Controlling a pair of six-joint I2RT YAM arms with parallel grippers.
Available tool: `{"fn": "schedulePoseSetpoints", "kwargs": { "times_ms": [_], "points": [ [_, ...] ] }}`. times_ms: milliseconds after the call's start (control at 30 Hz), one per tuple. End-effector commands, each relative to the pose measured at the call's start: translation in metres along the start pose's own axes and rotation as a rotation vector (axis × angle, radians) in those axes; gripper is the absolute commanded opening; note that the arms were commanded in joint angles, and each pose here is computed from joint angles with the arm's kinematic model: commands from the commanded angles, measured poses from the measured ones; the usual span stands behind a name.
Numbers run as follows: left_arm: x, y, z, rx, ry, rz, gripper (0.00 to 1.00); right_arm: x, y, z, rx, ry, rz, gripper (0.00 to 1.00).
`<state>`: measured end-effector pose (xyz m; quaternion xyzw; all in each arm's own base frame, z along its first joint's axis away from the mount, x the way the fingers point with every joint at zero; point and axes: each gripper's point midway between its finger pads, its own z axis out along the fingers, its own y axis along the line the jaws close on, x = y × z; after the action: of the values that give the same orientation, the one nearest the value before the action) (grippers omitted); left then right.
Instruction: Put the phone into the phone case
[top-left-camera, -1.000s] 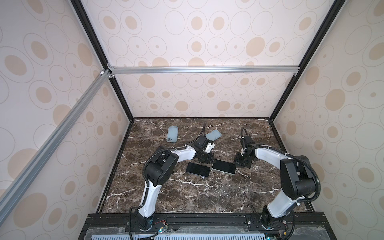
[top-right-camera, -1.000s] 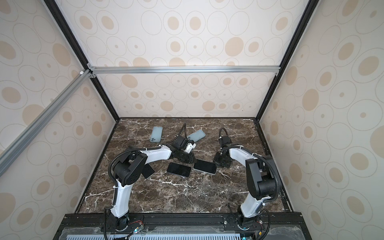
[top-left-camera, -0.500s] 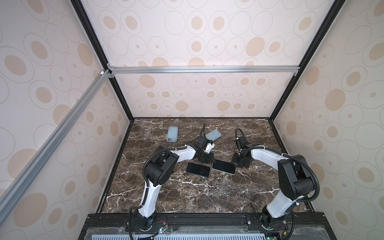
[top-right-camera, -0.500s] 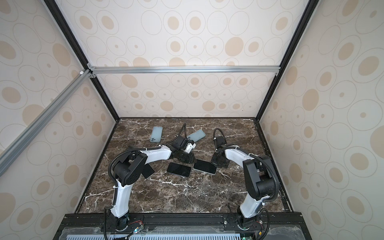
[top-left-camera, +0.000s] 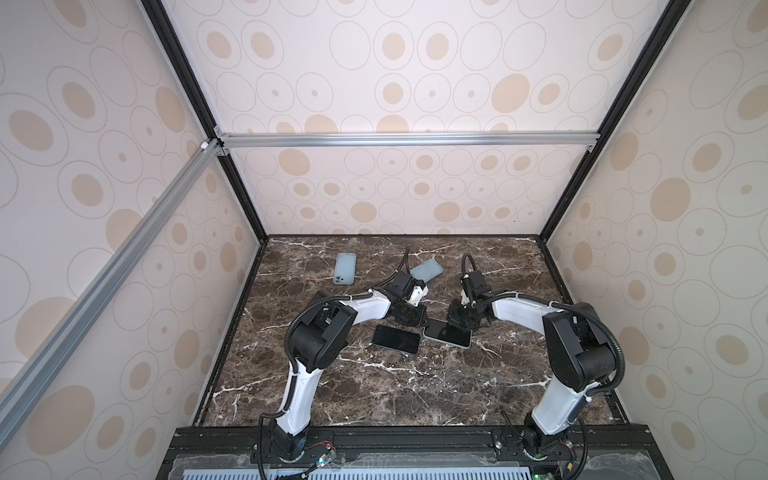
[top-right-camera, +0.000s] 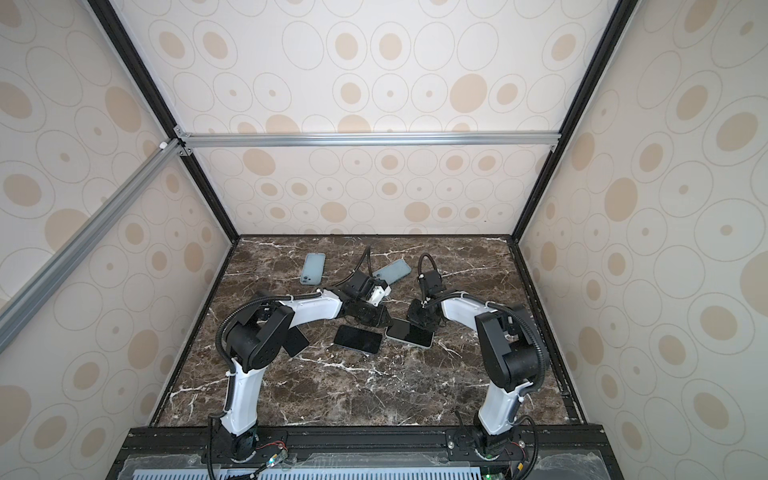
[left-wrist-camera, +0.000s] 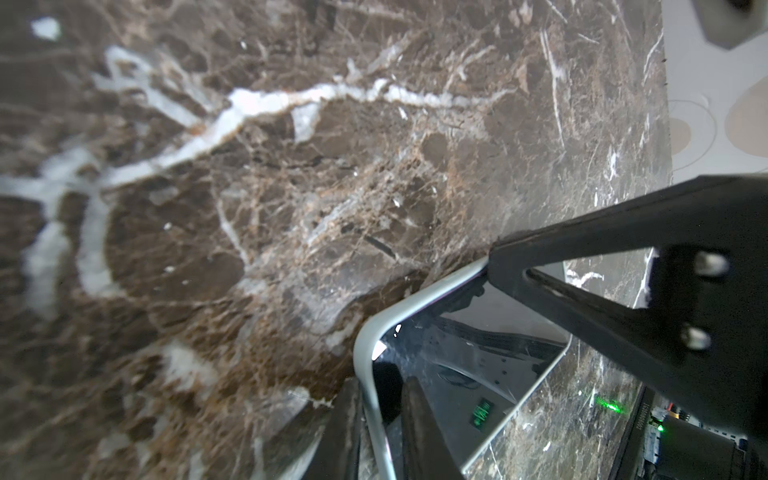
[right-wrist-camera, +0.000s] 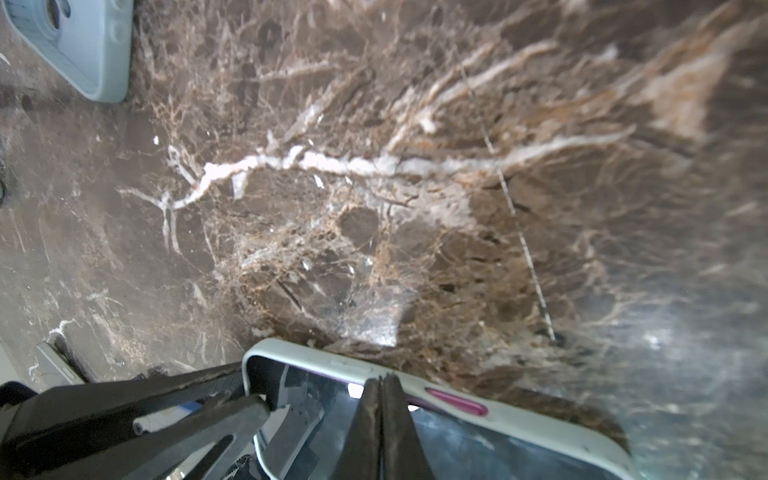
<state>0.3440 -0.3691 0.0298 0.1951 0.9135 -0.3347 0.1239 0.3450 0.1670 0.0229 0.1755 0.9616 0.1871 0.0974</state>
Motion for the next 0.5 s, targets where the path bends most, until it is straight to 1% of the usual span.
{"fn": "schedulePoseSetpoints", "kwargs": {
  "times_ms": [0, 100, 200, 333, 367, 400, 433, 467],
  "points": [
    [-0.013, -0.014, -0.018, 0.027, -0.052, 0.026, 0.19, 0.049, -0.067, 0.006, 0.29, 0.183, 0.018, 0.08],
    [-0.021, -0.017, -0.026, 0.033, -0.085, 0.036, 0.19, 0.023, -0.034, -0.018, 0.221, 0.12, -0.084, 0.13],
    [-0.031, -0.021, -0.039, 0.033, -0.139, 0.057, 0.19, 0.004, -0.002, -0.044, 0.159, 0.071, -0.246, 0.21],
    [-0.05, -0.024, -0.067, 0.014, -0.251, 0.094, 0.21, -0.009, 0.02, -0.068, 0.094, 0.013, -0.463, 0.42],
    [-0.055, -0.026, -0.075, 0.012, -0.28, 0.106, 0.22, -0.008, 0.026, -0.073, 0.064, 0.007, -0.527, 0.51],
    [-0.059, -0.027, -0.082, 0.009, -0.307, 0.116, 0.22, -0.006, 0.031, -0.077, 0.037, 0.005, -0.587, 0.56],
    [-0.064, -0.028, -0.091, 0.006, -0.335, 0.128, 0.22, -0.006, 0.035, -0.082, 0.016, -0.004, -0.648, 0.59],
    [-0.069, -0.027, -0.101, -0.01, -0.37, 0.139, 0.23, -0.003, 0.04, -0.086, -0.011, -0.004, -0.705, 0.6]
  ]
}}
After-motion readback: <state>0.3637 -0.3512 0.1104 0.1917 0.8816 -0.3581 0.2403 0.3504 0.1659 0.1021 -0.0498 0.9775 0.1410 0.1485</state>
